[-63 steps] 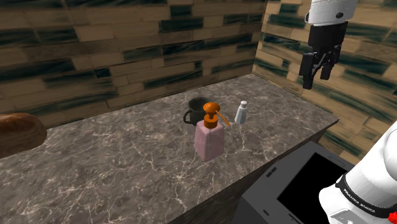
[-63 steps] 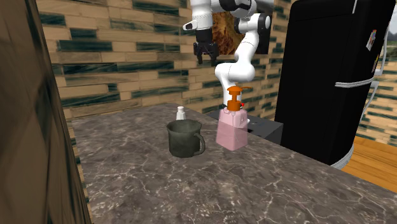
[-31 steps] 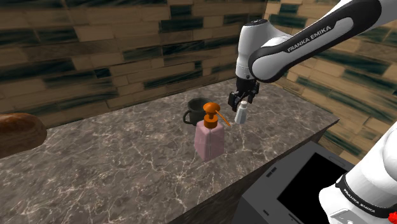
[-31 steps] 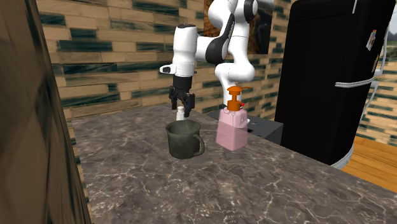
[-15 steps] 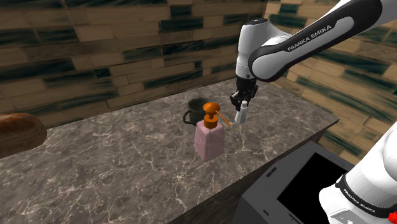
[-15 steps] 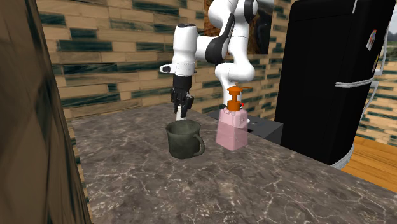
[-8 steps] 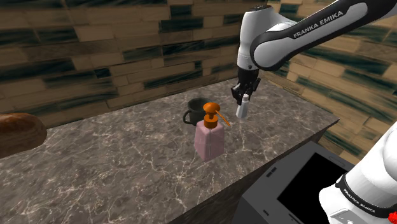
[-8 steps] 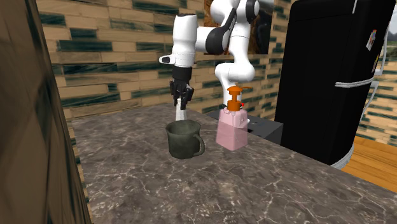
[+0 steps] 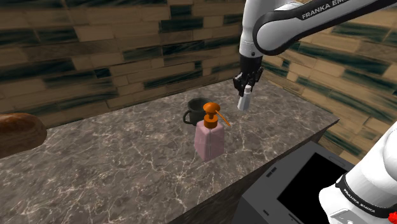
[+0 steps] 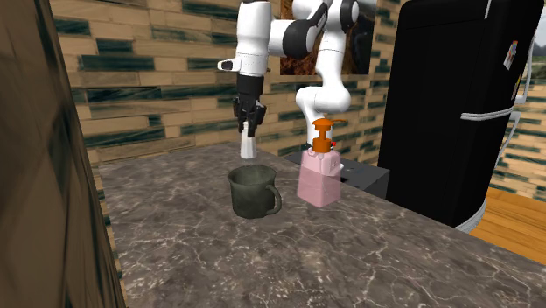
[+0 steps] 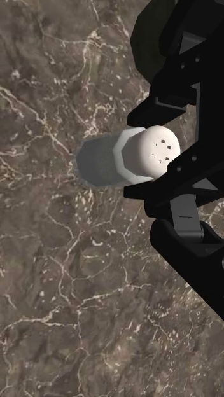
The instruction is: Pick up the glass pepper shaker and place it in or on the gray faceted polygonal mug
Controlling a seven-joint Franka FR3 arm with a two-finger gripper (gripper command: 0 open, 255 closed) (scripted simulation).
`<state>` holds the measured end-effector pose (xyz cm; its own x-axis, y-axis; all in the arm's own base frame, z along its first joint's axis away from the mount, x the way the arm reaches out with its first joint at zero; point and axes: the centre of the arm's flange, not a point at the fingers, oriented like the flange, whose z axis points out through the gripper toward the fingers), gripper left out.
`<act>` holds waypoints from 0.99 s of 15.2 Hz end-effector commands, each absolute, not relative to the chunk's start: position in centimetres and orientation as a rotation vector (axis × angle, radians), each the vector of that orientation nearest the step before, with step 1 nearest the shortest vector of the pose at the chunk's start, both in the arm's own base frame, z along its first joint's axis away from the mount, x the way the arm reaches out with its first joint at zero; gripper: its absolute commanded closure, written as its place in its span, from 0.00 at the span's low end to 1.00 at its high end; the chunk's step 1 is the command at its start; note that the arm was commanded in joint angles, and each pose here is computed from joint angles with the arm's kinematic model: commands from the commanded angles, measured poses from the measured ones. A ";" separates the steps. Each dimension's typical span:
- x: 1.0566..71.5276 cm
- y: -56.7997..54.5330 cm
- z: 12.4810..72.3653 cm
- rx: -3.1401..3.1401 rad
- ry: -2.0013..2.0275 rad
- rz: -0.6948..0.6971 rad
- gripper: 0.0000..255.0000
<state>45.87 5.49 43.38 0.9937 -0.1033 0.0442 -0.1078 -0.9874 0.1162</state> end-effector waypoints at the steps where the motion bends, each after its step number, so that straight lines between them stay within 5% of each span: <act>1: 45.9 5.6 44.4 3.018 -0.160 0.057 1.00; 15: 45.9 5.6 51.8 3.018 -0.160 0.057 1.00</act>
